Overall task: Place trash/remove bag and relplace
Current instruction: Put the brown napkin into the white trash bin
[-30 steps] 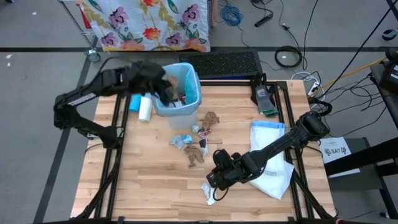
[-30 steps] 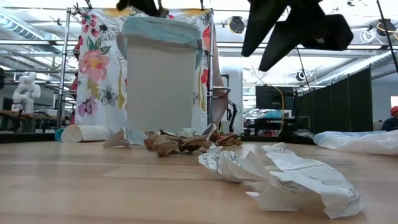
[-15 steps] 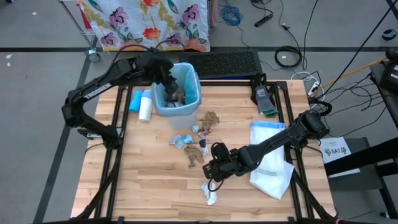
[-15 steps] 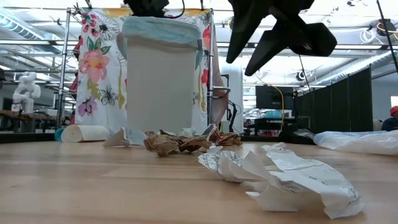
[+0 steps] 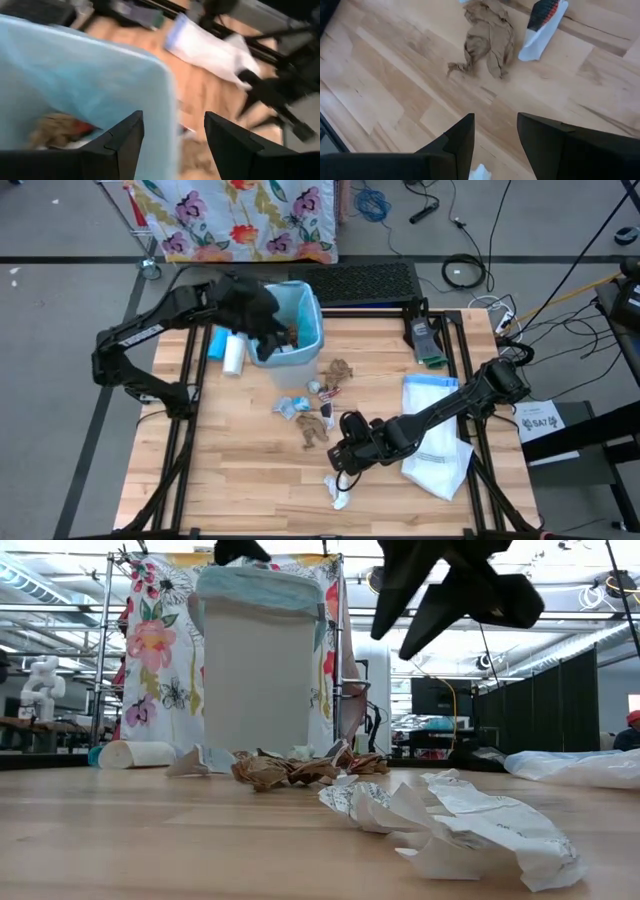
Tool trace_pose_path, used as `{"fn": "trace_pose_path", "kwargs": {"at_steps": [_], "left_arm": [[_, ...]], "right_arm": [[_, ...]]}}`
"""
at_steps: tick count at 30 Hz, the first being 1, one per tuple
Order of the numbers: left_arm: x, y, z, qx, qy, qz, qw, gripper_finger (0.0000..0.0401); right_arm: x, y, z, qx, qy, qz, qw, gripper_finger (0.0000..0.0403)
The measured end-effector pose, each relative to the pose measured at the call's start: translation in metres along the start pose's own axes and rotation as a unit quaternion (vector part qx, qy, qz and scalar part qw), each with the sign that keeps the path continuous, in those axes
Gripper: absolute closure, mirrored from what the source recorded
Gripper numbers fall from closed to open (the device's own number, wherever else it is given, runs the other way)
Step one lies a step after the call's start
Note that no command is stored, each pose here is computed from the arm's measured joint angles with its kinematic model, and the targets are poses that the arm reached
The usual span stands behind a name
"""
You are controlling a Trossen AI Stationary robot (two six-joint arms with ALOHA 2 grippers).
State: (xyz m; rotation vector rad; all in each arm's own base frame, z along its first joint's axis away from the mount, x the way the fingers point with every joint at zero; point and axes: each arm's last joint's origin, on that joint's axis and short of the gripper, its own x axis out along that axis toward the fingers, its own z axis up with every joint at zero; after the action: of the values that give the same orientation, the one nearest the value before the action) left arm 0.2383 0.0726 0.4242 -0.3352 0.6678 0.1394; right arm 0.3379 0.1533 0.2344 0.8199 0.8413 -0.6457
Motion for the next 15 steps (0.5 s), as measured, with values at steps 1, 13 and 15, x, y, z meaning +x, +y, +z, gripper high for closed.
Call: {"fn": "trace_pose_path", "kwargs": {"at_steps": [1, 13, 15], "left_arm": [[0.001, -0.009, -0.003, 0.010, 0.008, -0.007, 1.000, 0.0191], [0.062, -0.084, -0.070, -0.088, 0.093, 0.004, 0.992, 0.0191], [0.076, -0.089, -0.088, -0.115, 0.110, 0.002, 0.987, 0.0191]], "right_arm": [[-0.001, -0.001, -0.002, -0.007, 0.002, -0.003, 1.000, 0.0261], [-0.012, -0.004, -0.030, -0.077, 0.023, -0.019, 0.997, 0.0261], [-0.015, -0.003, -0.036, -0.087, 0.027, -0.015, 0.996, 0.0261]]}}
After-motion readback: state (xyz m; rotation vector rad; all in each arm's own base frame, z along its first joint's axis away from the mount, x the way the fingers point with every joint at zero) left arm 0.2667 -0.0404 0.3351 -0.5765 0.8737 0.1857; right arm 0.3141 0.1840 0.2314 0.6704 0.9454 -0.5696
